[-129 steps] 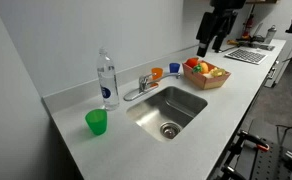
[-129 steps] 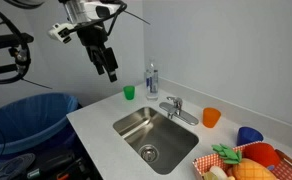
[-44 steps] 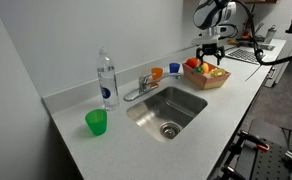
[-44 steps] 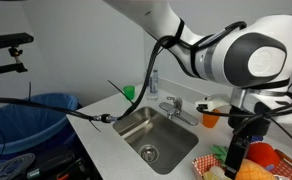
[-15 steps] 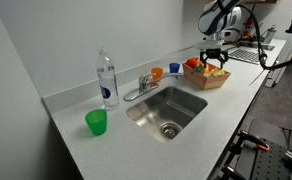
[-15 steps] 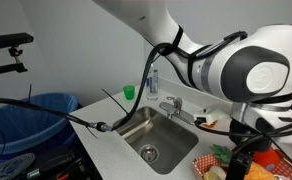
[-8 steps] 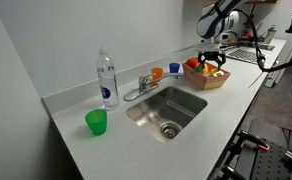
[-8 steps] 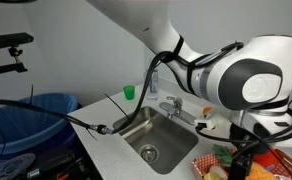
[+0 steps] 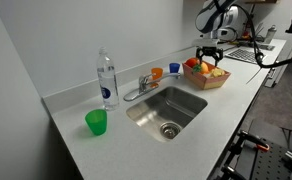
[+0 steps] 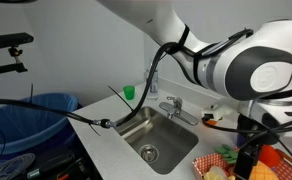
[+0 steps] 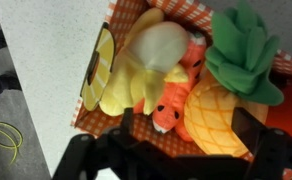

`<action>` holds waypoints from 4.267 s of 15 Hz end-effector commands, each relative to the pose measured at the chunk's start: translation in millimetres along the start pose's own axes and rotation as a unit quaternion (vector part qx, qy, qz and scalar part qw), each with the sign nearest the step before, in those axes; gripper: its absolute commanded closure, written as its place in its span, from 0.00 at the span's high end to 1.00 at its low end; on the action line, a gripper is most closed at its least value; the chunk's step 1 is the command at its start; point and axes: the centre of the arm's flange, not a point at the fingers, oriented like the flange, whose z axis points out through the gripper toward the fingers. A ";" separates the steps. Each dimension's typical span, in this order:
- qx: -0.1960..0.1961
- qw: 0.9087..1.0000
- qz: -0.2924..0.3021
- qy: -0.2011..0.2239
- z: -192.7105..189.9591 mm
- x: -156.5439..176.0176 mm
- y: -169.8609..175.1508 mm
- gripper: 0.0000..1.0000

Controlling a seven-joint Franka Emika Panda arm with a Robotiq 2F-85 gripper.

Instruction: Remove the banana plushie from the box and put it on the counter

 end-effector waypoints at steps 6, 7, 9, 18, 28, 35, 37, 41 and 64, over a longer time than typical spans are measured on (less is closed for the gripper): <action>-0.052 0.998 -0.005 -0.032 8.3 -7.3 22.0 1.00; -0.056 0.998 -0.004 -0.035 6.8 -7.0 23.4 1.00; -0.059 0.998 -0.003 -0.036 4.1 -6.1 26.1 1.00; -0.054 0.998 -0.036 -0.004 27.3 -20.1 36.1 1.00; -0.035 0.997 -0.070 0.012 29.9 -29.5 33.2 0.42; 0.006 0.996 -0.093 -0.015 -18.8 -21.8 24.1 0.00; 0.023 0.994 -0.101 -0.028 -34.1 -23.6 20.8 0.00; 0.051 0.990 -0.120 -0.056 -59.8 -27.8 16.3 0.01; 0.007 0.912 -0.395 -0.113 -76.1 -97.6 63.5 0.01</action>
